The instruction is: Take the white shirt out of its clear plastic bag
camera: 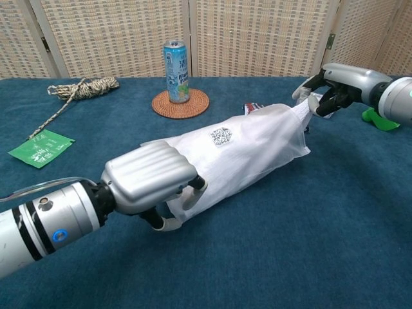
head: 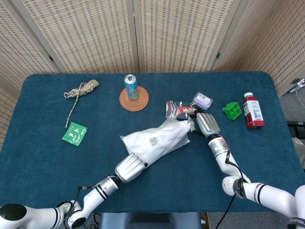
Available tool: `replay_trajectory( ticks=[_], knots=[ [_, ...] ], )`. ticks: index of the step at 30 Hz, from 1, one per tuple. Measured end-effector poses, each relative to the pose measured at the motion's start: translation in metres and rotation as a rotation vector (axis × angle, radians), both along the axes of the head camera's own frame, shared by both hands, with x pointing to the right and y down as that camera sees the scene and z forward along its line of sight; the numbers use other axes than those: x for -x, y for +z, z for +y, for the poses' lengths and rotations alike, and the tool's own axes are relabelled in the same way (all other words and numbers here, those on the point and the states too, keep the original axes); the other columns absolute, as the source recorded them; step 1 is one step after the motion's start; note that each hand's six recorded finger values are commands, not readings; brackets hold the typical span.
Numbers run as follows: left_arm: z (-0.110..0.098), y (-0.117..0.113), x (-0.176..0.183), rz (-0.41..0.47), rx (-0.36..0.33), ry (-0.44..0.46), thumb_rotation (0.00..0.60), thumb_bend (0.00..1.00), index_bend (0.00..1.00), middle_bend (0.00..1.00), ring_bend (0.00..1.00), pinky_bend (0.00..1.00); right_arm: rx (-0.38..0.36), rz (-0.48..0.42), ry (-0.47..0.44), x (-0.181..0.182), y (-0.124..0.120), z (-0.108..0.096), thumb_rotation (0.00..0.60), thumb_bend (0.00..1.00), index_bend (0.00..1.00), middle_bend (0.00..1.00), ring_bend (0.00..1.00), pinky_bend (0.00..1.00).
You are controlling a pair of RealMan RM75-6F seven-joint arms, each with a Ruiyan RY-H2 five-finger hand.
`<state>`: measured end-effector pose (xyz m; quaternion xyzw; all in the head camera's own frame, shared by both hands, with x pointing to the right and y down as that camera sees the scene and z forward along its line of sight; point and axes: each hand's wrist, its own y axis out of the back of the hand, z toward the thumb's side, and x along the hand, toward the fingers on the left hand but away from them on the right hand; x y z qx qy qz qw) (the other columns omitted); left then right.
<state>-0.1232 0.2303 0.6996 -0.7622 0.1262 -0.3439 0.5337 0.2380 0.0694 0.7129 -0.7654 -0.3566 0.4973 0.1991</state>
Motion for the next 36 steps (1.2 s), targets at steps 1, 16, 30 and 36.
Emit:
replay_trajectory(
  ticks=[1,16,30,36],
  knots=[
    [0.0001,0.0001,-0.0001,0.0,0.001,0.0,0.6,0.25,0.6,1.0,0.96,1.0,0.001,0.0,0.001,-0.0002,0.0002,0.0,0.6,0.74,0.66,0.23,0.1,0.28],
    [0.0004,0.0018,0.0005,-0.011,0.016,0.002,0.6,0.34,0.59,1.0,0.96,1.0,0.006,-0.003,0.004,-0.0016,0.0015,0.0011,0.6,0.75,0.66,0.23,0.1,0.28],
    [0.0003,0.0027,0.0019,-0.022,0.025,0.005,0.6,0.42,0.59,1.0,0.95,1.0,0.007,-0.007,0.0,0.0002,0.0017,0.0017,0.6,0.76,0.66,0.23,0.1,0.28],
    [-0.0007,0.0006,0.0043,-0.013,0.023,-0.007,0.6,0.43,0.62,1.0,0.95,1.0,0.001,-0.002,0.003,-0.0026,-0.0004,-0.0001,0.6,0.76,0.66,0.23,0.1,0.28]
  ],
)
